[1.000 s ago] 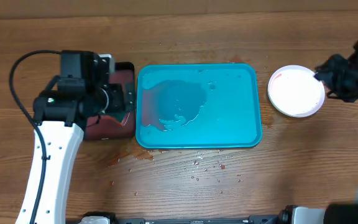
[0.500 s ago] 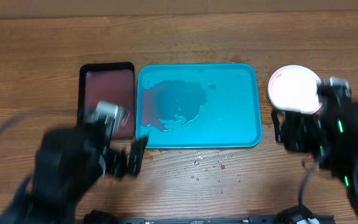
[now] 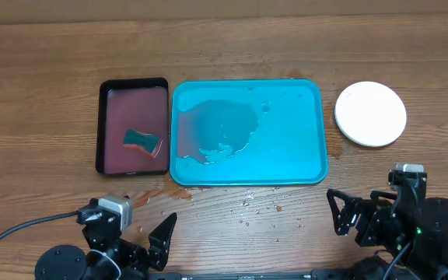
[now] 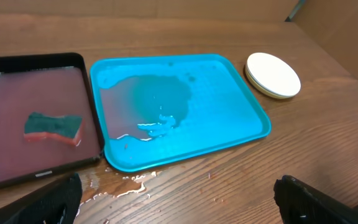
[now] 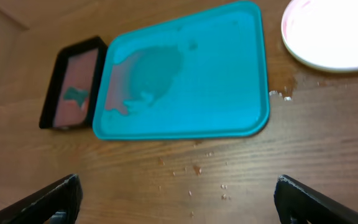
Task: Clean dirty plates on tray and stack at the side
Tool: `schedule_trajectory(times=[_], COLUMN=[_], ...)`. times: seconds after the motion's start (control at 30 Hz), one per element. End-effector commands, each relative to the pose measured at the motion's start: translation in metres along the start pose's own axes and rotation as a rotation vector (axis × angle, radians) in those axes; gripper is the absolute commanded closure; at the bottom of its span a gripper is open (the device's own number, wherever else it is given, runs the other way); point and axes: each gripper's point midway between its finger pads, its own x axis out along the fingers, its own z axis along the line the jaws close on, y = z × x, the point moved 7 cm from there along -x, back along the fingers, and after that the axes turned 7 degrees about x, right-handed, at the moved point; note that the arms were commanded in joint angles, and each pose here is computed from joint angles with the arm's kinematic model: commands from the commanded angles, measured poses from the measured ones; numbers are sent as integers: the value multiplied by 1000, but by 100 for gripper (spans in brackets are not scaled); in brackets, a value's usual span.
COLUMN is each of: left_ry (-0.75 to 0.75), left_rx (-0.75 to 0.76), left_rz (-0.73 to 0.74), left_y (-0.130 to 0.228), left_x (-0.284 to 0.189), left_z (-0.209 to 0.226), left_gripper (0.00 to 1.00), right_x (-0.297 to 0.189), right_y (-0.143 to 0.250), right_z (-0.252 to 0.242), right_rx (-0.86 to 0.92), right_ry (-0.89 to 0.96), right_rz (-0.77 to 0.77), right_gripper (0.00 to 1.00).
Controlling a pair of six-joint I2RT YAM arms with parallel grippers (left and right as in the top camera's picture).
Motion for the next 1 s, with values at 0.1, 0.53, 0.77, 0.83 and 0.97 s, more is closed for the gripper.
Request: schedule_trajectory(times=[0.1,0.53,0.77,0.83,0.97], left_ry=[-13,-26,-135,-185,-238], left_rx=[-23,-39,-44,-38,107], left_rz=[25,129,81,-15,-181], left_y=[5,23,23,16,12], left_x=[2,1,-6,-7,2], left_z=[2,4,14,19,26], left_gripper=[0,0,0,0,0], right_x=[-2,-2,-2,-2,-2], right_y=[3,3,3,3,3], right_z=[0,0,0,0,0], right_rx=[-3,-3,-3,-3,-3], right_ry=[-11,-12,-12,-12,-12], right_rz=[9,8,8,8,8], right_gripper=[0,0,0,0,0])
